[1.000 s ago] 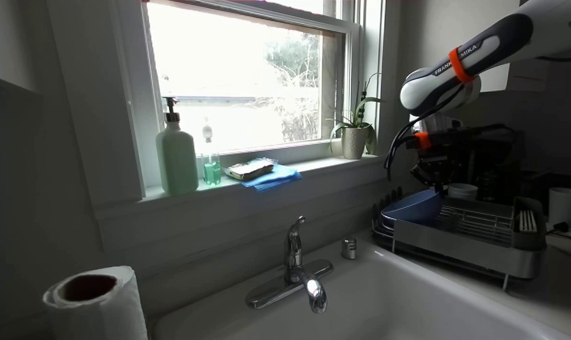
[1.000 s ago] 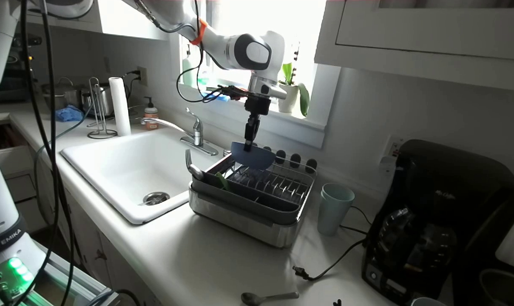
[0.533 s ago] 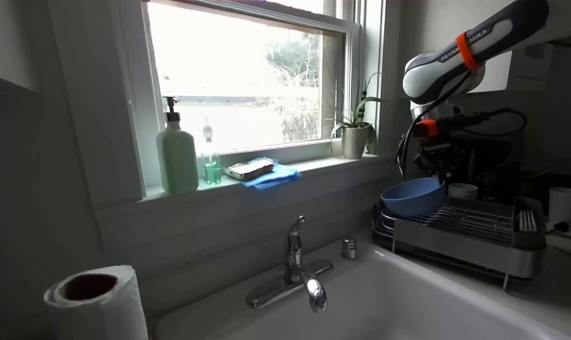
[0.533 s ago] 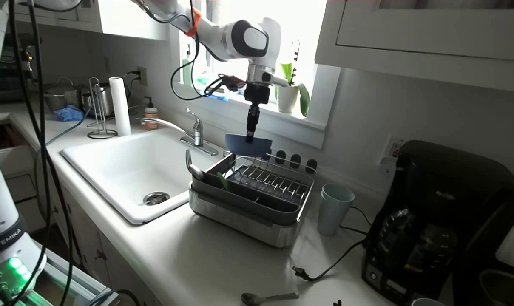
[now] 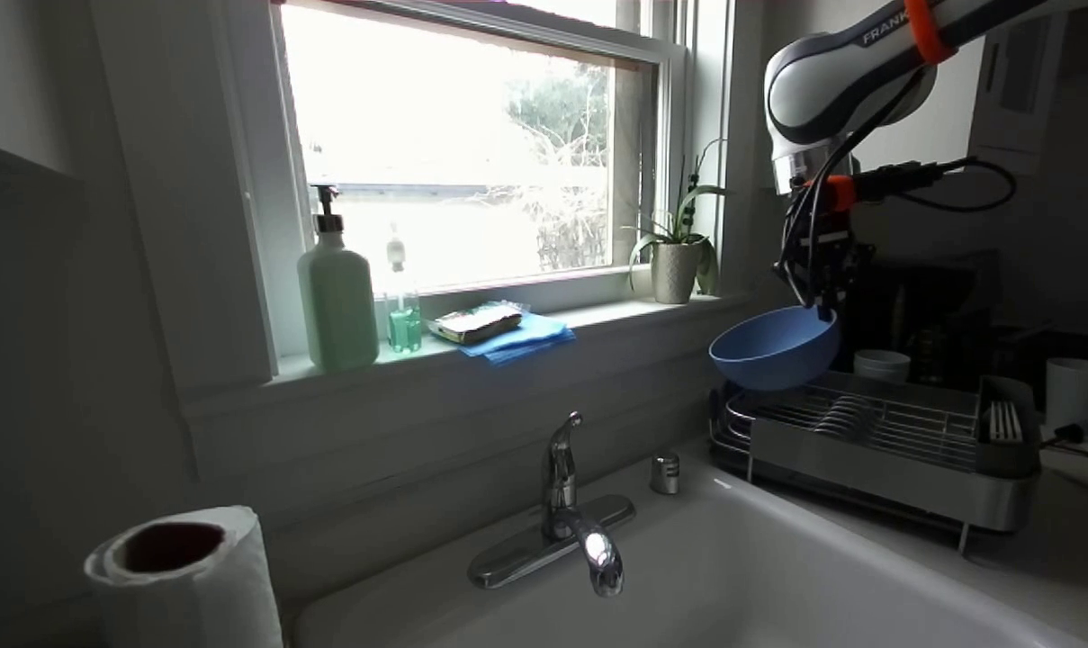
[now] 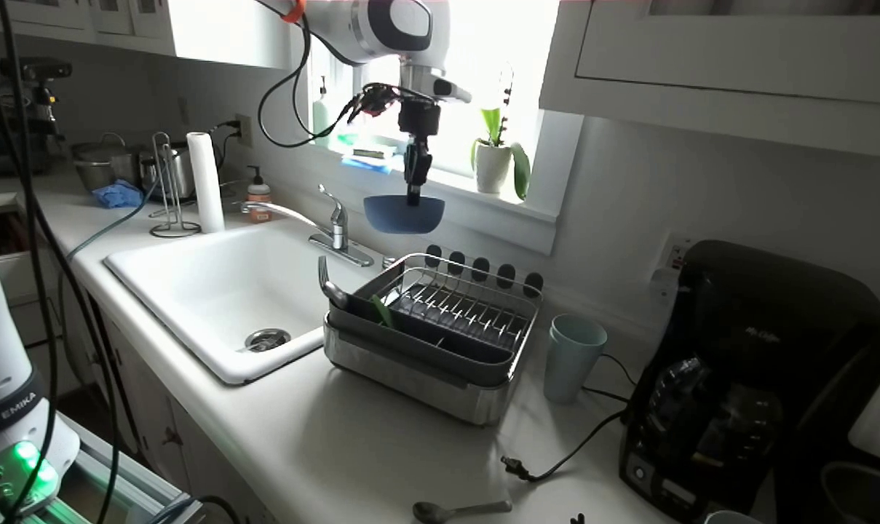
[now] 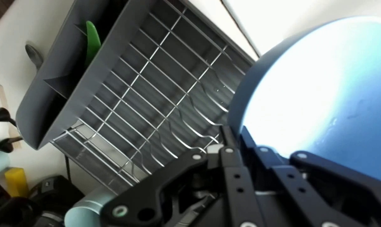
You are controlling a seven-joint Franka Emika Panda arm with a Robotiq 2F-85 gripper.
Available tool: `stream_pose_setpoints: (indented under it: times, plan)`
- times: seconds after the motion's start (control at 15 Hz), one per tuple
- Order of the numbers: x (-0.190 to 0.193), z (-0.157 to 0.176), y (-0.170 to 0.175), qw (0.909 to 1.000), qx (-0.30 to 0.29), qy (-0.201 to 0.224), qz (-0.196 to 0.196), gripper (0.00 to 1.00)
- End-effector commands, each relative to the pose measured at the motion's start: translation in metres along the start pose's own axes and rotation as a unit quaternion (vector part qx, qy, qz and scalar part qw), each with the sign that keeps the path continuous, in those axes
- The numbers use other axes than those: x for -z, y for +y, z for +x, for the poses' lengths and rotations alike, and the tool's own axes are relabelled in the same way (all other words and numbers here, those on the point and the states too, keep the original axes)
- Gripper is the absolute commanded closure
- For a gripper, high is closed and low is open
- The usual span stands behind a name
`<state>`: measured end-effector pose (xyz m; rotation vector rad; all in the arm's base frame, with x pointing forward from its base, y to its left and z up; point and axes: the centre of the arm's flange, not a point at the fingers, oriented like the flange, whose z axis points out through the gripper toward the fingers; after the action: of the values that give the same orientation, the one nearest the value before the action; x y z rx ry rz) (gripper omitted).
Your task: Pick up the blue bowl from the dish rack and put it in the sink, pick up the silver fork from the dish rack and put it in the blue bowl, close the tap
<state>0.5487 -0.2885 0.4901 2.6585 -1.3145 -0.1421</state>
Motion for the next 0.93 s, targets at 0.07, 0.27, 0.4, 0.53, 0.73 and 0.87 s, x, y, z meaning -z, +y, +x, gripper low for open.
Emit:
stream_pose_setpoints:
  times: [0.07,0.27,0.4,0.53,0.73,0.87]
  plan:
    - [-0.011,-0.068,-0.014,0.9918,0.126,-0.018,0.011,0.98]
    - [-0.025,-0.098,-0.029,0.9776,0.206,-0.042,0.002,0.98]
    - [-0.023,-0.077,-0.041,0.983,0.179,-0.041,-0.001,0.93]
    - [-0.027,-0.086,-0.043,0.9801,0.193,-0.047,-0.002,0.93]
    - [-0.027,-0.085,-0.04,0.9793,0.197,-0.046,-0.001,0.93]
    - [-0.05,-0.106,-0.063,0.9684,0.246,-0.042,0.0,0.98]
